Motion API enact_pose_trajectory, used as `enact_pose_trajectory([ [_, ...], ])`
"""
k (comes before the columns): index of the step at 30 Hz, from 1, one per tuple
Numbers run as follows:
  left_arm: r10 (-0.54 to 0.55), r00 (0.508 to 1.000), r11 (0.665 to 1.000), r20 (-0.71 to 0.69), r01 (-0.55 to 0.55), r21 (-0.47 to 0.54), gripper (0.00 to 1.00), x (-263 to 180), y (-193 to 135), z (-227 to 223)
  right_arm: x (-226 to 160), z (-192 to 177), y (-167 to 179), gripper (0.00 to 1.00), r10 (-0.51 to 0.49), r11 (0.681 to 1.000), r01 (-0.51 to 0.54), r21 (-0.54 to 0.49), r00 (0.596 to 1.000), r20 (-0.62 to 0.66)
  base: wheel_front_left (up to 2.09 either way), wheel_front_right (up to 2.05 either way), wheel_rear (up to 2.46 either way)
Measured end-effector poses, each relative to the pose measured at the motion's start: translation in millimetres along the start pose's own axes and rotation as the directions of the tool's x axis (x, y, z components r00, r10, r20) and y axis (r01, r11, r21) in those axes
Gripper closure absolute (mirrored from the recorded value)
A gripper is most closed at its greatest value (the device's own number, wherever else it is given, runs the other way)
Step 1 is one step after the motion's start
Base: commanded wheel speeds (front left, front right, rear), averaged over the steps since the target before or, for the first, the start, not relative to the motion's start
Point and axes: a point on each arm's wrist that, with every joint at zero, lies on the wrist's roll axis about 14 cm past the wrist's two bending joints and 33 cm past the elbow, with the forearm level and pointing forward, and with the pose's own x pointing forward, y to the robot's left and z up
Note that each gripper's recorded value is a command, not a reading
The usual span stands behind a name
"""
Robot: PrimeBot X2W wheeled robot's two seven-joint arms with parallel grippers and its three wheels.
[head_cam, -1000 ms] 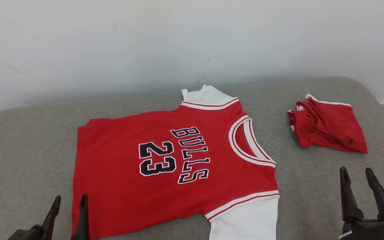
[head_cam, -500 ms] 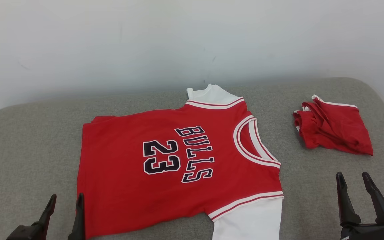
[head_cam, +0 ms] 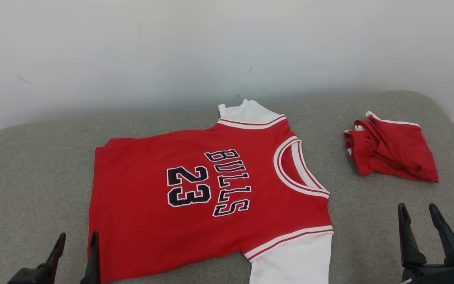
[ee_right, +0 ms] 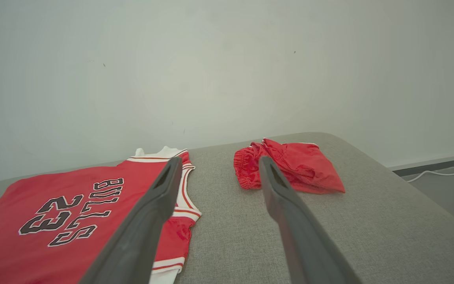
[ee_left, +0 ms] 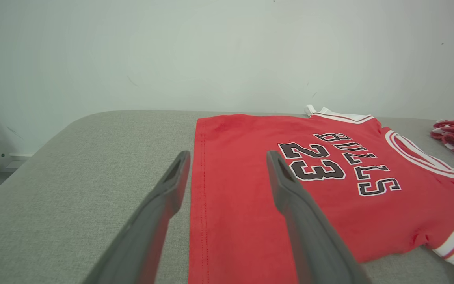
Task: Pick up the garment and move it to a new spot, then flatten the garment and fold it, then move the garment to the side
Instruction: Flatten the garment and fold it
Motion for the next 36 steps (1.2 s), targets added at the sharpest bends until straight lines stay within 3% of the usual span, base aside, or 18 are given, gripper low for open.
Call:
enact_pose_trajectory([
  [36, 0.024, 0.998, 1.000, -0.051, -0.024, 0.004, 0.00, -3.7, 2.5, -2.4, 0.0, -0.7, -1.1, 0.00, -0.014, 1.000, 0.014, -0.012, 0.999, -0.028, 0.00, 0.00, 0.00],
])
